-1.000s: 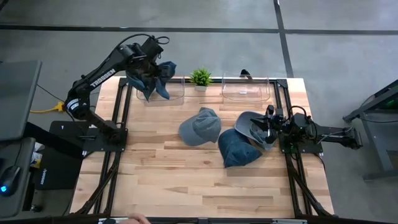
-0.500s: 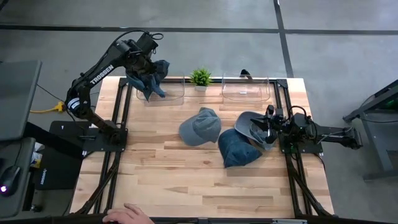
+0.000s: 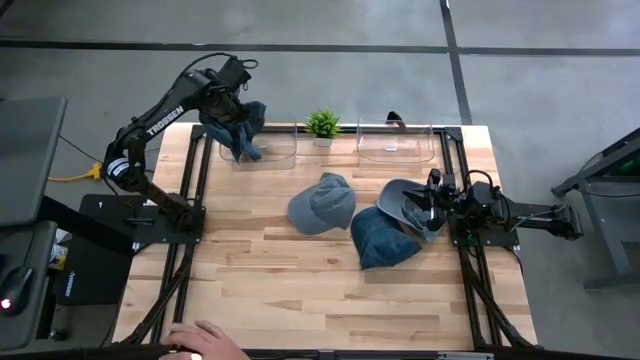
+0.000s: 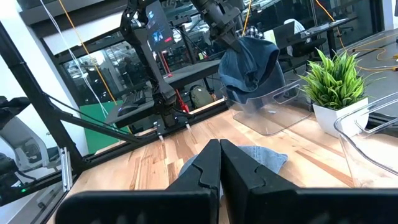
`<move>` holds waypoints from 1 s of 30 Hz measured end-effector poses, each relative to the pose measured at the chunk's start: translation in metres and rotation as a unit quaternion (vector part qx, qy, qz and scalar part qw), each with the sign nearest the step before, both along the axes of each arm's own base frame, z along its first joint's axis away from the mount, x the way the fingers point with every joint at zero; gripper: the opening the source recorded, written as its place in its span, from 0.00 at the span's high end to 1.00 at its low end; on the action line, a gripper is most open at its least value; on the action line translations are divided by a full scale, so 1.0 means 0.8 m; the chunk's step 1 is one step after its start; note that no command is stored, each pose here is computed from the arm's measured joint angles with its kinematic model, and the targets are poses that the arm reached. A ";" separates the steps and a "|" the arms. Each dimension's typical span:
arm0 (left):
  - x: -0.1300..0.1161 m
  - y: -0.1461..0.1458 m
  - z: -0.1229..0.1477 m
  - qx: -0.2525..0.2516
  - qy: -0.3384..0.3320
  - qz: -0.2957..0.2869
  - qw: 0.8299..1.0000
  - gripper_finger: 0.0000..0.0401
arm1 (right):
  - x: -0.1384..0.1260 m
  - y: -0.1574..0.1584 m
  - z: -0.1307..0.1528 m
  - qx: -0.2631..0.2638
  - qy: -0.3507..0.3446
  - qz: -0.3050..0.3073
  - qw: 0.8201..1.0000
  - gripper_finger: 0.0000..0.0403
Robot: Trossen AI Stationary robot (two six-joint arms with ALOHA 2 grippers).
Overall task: Pick & Place hat
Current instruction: Put the left dark blue cap into the left transparent bin
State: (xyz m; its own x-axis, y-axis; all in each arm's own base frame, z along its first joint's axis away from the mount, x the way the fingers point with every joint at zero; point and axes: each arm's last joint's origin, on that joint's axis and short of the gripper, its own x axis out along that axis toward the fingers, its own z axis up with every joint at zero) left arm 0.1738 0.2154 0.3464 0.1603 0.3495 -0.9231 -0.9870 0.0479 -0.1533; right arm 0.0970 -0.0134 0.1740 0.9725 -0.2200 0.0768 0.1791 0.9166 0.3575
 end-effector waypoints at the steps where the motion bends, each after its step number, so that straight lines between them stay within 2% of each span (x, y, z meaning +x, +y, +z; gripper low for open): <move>1: -0.001 0.001 -0.001 -0.001 0.002 0.002 1.000 1.00 | 0.000 0.000 0.000 0.000 0.000 0.000 1.000 1.00; 9: -0.019 0.006 -0.007 -0.006 0.019 0.021 1.000 1.00 | 0.000 0.000 0.000 0.000 0.000 0.000 1.000 1.00; 22: -0.032 0.011 -0.021 -0.006 0.021 0.036 0.999 0.99 | 0.000 0.000 0.000 0.000 0.000 0.000 1.000 1.00; 30: -0.048 0.010 -0.012 0.015 0.031 0.053 0.998 0.88 | 0.000 0.000 0.000 0.000 0.000 0.000 1.000 1.00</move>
State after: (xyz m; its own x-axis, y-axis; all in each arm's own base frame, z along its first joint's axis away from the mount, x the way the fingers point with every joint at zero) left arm 0.1356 0.2231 0.3370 0.0645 0.3900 -0.9186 -0.9943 -0.0535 -0.0925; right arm 0.0970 -0.0134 0.1740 0.9725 -0.2199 0.0770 0.1789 0.9166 0.3575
